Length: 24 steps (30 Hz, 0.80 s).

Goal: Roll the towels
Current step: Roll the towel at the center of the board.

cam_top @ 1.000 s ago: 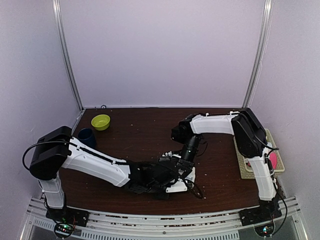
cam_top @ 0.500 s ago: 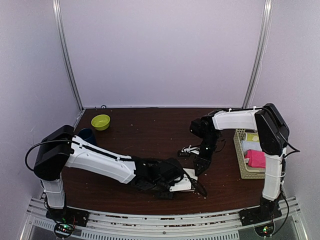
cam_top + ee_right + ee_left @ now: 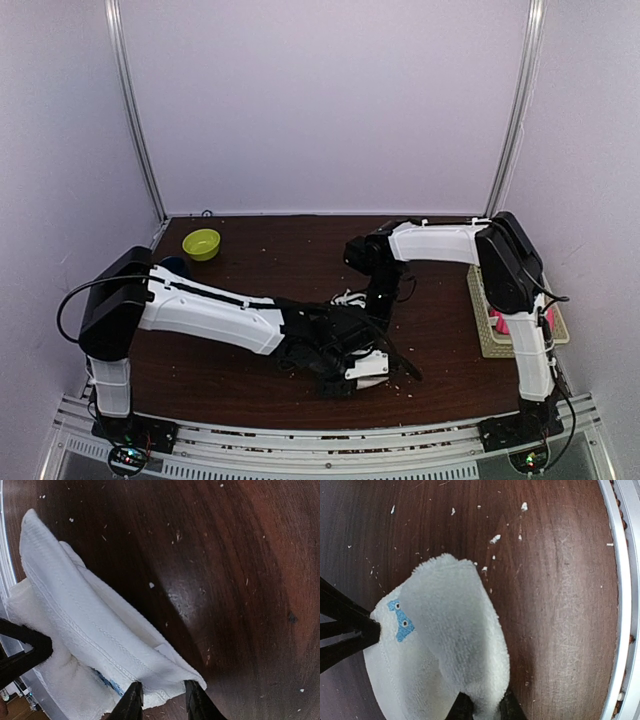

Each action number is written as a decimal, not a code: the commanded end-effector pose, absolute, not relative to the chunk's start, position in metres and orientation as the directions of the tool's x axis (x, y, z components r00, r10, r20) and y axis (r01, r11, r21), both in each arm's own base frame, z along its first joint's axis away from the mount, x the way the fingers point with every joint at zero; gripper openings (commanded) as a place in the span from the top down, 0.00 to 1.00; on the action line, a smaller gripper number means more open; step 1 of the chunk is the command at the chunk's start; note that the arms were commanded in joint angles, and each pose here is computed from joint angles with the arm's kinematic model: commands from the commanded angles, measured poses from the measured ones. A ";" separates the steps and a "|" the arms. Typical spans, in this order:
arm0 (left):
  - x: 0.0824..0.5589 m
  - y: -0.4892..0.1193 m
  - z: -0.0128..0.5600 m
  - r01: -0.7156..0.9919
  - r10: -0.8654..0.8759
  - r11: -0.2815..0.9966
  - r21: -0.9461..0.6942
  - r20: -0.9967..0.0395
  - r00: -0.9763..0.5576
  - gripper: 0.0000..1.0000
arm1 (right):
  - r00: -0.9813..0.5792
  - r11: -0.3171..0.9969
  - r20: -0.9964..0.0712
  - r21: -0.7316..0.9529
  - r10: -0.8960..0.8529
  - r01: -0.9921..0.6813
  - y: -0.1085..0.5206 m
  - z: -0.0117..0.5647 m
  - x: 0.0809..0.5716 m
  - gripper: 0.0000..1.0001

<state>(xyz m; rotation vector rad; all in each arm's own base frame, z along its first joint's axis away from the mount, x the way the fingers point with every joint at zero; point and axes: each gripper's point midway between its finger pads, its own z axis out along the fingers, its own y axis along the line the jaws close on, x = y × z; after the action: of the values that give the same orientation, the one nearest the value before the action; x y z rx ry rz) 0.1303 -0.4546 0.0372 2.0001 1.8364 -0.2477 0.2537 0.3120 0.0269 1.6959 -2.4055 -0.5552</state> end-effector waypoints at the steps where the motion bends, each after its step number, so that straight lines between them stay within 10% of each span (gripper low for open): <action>1: 0.113 -0.438 0.009 0.999 0.937 -0.031 -0.025 -0.348 0.020 0.93 | -0.346 0.282 -0.123 0.364 -0.930 -0.888 0.320 0.013 0.269 0.67; 17: 0.132 -0.430 -0.003 0.807 0.861 0.046 -0.589 -0.386 -0.330 0.92 | -0.268 0.290 -0.690 0.087 -0.672 -0.953 0.294 0.288 0.324 0.57; 24: 0.144 -0.436 -0.010 0.681 0.839 0.096 -0.726 -0.309 -0.448 0.93 | 0.073 -0.082 -0.790 -0.029 -0.608 -0.996 0.296 0.328 0.223 0.48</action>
<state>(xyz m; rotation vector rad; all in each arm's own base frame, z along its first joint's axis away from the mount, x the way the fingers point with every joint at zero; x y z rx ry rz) 0.1552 -0.4563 0.0324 1.7806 2.1935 -1.3843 0.2848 0.2864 0.3413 2.3738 -2.8231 -1.0746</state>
